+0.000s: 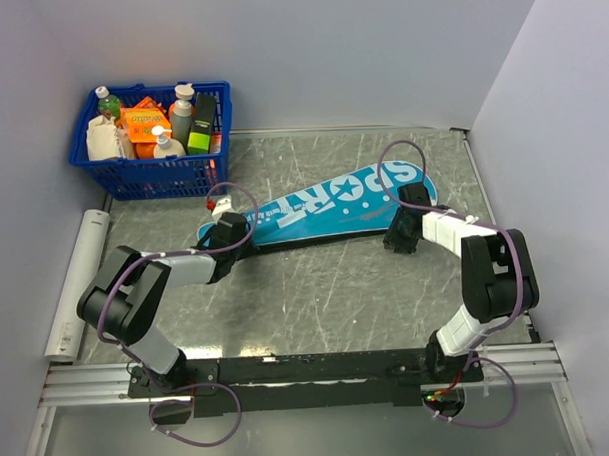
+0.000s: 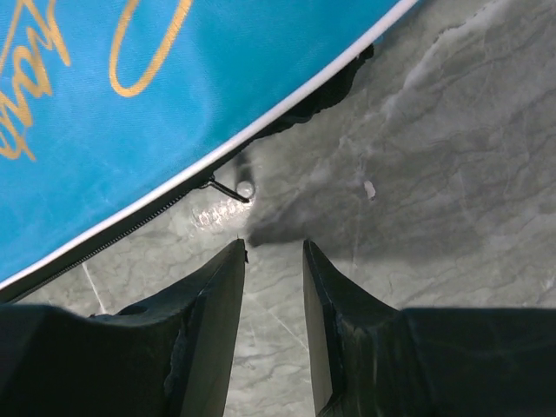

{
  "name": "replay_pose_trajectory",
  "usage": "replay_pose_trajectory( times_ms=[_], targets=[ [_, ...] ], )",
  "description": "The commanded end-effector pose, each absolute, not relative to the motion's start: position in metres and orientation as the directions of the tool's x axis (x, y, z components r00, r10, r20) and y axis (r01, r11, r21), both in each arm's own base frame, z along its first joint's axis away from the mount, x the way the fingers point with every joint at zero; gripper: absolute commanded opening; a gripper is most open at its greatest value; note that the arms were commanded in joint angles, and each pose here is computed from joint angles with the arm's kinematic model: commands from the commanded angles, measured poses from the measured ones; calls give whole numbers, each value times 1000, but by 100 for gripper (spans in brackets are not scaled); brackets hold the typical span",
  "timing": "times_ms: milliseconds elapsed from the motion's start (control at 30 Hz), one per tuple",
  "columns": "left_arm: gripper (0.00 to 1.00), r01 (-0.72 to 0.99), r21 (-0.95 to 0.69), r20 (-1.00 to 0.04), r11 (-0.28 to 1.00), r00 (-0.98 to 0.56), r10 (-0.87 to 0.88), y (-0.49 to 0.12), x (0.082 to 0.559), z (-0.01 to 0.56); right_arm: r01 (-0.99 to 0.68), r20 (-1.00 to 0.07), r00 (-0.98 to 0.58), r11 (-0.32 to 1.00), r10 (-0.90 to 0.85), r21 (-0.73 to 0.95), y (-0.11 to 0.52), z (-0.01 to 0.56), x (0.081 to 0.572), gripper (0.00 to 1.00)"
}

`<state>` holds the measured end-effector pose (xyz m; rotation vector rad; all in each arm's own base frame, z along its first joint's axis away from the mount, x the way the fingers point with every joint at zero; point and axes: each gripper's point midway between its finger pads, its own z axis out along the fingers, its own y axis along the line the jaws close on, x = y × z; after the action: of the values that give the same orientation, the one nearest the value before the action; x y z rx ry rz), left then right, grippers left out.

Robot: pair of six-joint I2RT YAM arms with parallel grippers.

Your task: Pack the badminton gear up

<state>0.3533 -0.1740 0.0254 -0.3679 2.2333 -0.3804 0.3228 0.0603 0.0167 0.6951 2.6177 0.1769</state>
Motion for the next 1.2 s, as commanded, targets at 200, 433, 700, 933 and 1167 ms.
replay_pose_trajectory(
  times_ms=[200, 433, 700, 933, 1167],
  targets=[
    [9, -130, -306, -575, 943, -765, -292, -171, 314, -18, 411, -423, -784, 890, 455, 197, 52, 27, 352, 40],
    [9, -134, -299, -571, 945, -768, -290, -170, 313, -21, 376, -411, -811, 909, 416, 179, 54, 26, 363, 41],
    [9, -135, -297, -568, 945, -771, -288, -170, 313, -22, 336, -401, -839, 930, 367, 148, 53, 25, 369, 34],
    [9, -135, -297, -568, 945, -771, -288, -170, 313, -22, 322, -399, -845, 935, 356, 151, 55, 24, 374, 16],
    [9, -133, -298, -569, 945, -771, -288, -171, 313, -22, 315, -415, -839, 936, 351, 156, 56, 28, 377, 0]
  ],
)
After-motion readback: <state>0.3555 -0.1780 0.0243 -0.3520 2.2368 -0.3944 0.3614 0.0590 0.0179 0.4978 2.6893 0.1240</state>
